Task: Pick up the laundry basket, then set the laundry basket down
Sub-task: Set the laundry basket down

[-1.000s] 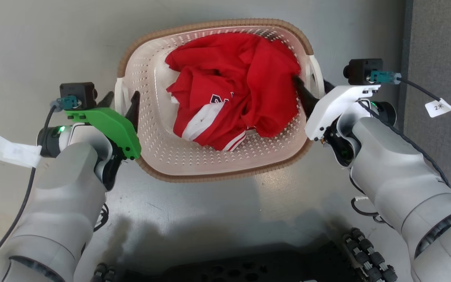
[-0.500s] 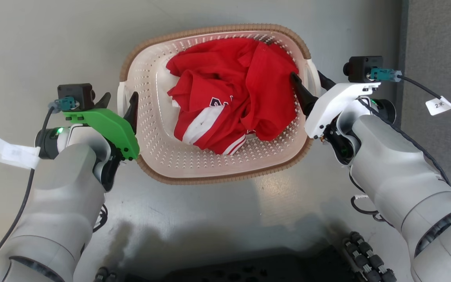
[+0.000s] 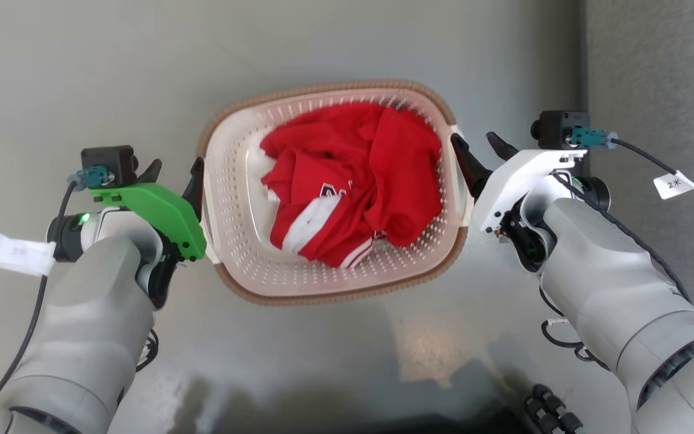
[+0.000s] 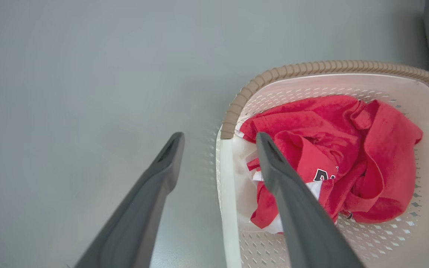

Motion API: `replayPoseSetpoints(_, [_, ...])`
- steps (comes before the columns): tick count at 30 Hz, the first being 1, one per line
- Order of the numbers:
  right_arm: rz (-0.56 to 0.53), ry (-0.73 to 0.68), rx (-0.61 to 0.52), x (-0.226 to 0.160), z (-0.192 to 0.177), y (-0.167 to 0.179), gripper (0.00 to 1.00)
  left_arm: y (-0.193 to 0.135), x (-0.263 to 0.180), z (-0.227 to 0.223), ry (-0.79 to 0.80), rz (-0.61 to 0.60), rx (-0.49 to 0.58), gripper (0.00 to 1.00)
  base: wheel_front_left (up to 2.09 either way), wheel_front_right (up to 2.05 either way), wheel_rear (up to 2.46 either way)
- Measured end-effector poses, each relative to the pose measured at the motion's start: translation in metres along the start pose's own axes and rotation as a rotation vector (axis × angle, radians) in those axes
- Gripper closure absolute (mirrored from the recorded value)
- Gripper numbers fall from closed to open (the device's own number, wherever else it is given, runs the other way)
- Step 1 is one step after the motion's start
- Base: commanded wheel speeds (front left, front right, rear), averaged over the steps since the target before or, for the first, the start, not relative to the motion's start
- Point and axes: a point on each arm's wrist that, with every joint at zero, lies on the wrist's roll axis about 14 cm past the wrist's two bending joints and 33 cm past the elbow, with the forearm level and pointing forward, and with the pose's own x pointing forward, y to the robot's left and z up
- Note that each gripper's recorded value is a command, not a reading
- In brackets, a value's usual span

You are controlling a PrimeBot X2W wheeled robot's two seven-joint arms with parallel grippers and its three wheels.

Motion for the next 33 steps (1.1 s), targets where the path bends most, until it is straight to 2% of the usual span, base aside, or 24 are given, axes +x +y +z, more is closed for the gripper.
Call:
replayPoseSetpoints(13, [0.043,-0.190,-0.020,-0.041,0.066,0.027,0.00,-0.032,-0.038,0.073,-0.191,-0.062,0.053,0.00,0.00,0.00,0.00])
replayPoseSetpoints(18, [0.049,-0.284,-0.072,-0.064,0.099,0.028,0.00,-0.043,-0.059,0.107,-0.290,-0.085,0.072,0.00,0.00,0.00,0.00])
replayPoseSetpoints(25, [0.081,-0.432,-0.129,-0.101,0.144,0.042,0.00,-0.047,-0.096,0.132,-0.394,-0.089,0.092,0.00,0.00,0.00,0.00])
replayPoseSetpoints(33, [0.074,-0.563,-0.140,-0.147,0.164,0.045,0.00,-0.067,-0.138,0.151,-0.518,-0.127,0.074,0.00,0.00,0.00,0.00])
